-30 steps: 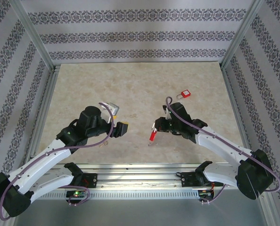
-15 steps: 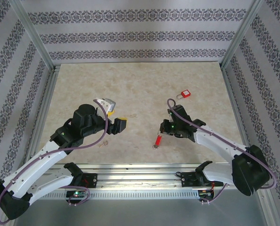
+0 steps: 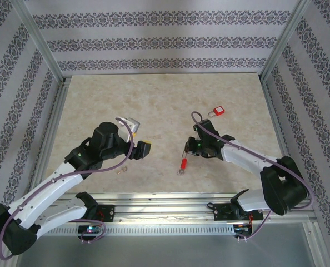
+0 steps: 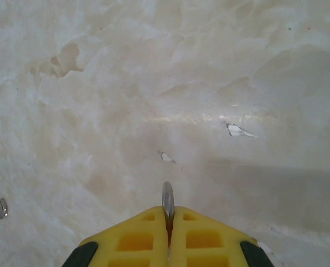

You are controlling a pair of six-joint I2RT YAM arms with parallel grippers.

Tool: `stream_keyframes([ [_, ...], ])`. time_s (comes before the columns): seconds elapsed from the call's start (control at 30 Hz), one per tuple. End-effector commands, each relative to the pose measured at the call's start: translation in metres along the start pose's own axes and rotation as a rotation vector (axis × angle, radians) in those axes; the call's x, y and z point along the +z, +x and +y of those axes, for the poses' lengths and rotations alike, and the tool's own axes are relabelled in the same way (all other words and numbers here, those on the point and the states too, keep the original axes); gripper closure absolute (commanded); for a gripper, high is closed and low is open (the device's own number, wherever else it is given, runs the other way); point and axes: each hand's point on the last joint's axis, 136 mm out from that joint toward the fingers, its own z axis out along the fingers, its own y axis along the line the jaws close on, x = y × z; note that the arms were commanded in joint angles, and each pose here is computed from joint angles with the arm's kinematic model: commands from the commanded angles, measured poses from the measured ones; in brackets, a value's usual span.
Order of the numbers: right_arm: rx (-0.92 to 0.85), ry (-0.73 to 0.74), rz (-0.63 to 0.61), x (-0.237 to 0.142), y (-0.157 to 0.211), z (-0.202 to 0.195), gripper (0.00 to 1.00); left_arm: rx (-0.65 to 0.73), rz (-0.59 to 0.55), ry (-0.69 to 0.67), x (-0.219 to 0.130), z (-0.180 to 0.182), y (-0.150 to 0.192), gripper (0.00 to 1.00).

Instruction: Unlock with the key

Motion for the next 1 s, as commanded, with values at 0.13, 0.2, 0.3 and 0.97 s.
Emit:
stream_keyframes([
  [0.13, -0.009, -0.021, -0.006, 0.005, -0.011, 0.011, 1.0, -0.043, 0.055, 0.025, 0.025, -0.004, 0.016, 0.17],
  [0.2, -0.008, -0.024, -0.002, 0.008, -0.011, 0.012, 1.0, -0.039, 0.085, 0.036, 0.036, -0.012, 0.022, 0.18],
  [0.3, -0.006, -0.026, 0.001, 0.009, -0.011, 0.013, 1.0, -0.065, 0.105, 0.094, 0.057, -0.031, 0.028, 0.2],
  [0.97, 0.012, -0.042, -0.007, 0.011, -0.014, 0.015, 1.0, -0.335, 0.344, 0.172, 0.191, -0.088, 0.085, 0.42],
])
